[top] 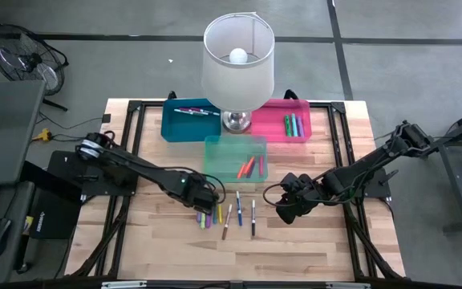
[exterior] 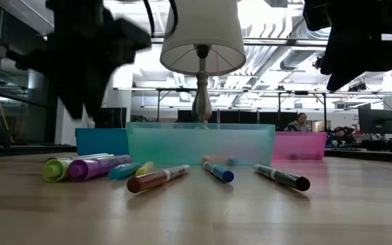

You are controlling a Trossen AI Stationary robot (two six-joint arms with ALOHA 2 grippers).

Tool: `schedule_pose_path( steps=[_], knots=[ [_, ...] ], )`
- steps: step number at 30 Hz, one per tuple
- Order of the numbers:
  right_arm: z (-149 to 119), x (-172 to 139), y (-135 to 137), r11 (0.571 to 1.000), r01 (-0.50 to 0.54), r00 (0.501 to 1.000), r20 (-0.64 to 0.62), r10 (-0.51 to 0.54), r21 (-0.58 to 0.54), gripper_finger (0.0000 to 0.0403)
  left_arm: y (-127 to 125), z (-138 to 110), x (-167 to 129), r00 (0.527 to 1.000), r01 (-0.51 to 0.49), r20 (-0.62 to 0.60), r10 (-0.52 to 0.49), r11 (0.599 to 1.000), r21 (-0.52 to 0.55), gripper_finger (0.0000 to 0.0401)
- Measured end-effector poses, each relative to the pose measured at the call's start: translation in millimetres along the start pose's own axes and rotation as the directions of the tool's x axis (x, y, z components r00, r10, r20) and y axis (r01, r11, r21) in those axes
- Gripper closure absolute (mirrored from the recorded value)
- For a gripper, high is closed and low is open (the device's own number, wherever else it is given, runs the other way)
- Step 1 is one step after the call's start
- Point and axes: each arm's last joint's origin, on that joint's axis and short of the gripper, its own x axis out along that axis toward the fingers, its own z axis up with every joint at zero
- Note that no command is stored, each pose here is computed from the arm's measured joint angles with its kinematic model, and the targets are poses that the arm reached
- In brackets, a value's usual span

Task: Pick & Place Markers
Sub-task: Put the violet highlighter pen into the red bin

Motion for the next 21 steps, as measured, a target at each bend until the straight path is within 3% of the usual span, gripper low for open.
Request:
schedule_pose_path(
  steps=[9,10,21],
  knots=[
    [-1,0,1,1.0,-0.01,1.0,-0.01,0.01,-0.026,0.0226,-16,-3,34,0.999,0.008,-0.051,-0.008,1.0,0.001,0.0265],
    [-1,0,1,1.0,-0.011,1.0,-0.008,0.011,-0.029,0.0226,-13,-3,36,0.998,-0.026,-0.057,0.026,1.0,0.003,0.0265],
    [-2,-1,1,0.999,-0.013,1.0,-0.016,0.012,-0.044,0.0226,-19,-4,51,0.998,-0.028,-0.063,0.027,0.999,-0.019,0.0265]
  ],
)
